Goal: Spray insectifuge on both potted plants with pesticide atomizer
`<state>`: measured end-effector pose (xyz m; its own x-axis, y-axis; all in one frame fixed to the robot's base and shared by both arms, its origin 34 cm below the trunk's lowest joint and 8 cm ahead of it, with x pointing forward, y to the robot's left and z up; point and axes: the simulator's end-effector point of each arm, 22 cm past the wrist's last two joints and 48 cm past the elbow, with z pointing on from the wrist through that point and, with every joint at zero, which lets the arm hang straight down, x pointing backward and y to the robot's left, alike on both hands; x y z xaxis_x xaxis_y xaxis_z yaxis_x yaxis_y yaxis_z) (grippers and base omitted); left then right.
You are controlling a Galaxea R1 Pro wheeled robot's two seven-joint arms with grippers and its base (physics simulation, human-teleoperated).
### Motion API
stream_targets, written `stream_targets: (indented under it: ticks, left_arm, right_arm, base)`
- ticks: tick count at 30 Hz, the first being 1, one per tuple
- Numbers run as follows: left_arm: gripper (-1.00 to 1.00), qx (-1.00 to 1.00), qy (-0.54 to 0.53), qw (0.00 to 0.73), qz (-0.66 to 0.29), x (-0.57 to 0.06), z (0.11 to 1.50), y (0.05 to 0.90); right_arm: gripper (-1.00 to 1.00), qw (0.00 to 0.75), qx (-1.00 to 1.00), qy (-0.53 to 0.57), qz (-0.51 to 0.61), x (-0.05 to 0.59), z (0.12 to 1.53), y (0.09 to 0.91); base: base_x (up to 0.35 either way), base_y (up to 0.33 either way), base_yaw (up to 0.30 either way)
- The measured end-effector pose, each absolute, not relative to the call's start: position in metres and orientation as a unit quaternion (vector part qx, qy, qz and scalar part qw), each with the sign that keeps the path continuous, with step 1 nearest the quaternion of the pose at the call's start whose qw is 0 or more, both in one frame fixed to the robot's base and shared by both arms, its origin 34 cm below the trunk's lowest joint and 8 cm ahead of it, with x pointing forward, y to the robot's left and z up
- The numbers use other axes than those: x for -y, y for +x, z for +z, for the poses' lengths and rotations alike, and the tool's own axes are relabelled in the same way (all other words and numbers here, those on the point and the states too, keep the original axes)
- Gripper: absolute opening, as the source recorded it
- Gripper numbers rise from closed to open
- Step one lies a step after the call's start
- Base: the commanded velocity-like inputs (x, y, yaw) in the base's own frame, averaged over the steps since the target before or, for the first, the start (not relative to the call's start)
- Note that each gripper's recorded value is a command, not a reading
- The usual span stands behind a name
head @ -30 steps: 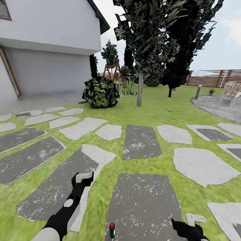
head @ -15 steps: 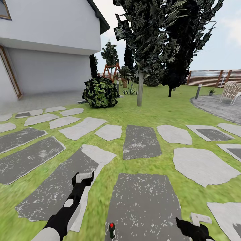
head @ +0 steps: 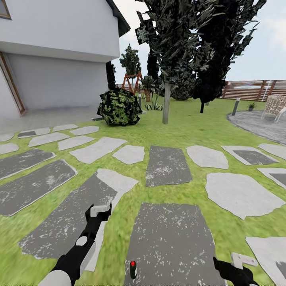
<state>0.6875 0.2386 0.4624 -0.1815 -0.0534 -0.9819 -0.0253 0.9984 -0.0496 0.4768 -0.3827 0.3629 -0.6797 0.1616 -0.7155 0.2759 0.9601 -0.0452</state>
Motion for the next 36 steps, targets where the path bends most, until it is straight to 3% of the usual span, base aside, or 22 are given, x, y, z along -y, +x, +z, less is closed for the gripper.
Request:
stream_targets:
  ticks: [8, 28, 36]
  left_arm:
    - [1.00, -0.780, -0.026, 0.625, -0.011, -0.238, 0.435, 0.684]
    - [1.00, -0.814, -0.026, 0.580, -0.010, -0.237, 0.366, 0.671]
    - [1.00, -0.826, -0.024, 0.563, -0.008, -0.238, 0.342, 0.665]
  right_arm:
    - [1.00, 0.365, -0.920, 0.119, -0.076, 0.383, 0.343, 0.470]
    - [1.00, 0.314, -0.939, 0.116, -0.080, 0.381, 0.300, 0.449]
    - [1.00, 0.299, -0.944, 0.114, -0.083, 0.381, 0.286, 0.442]
  base:
    - [0.000, 0.000, -0.032]
    - [0.000, 0.000, -0.182]
    - [0.000, 0.000, -0.036]
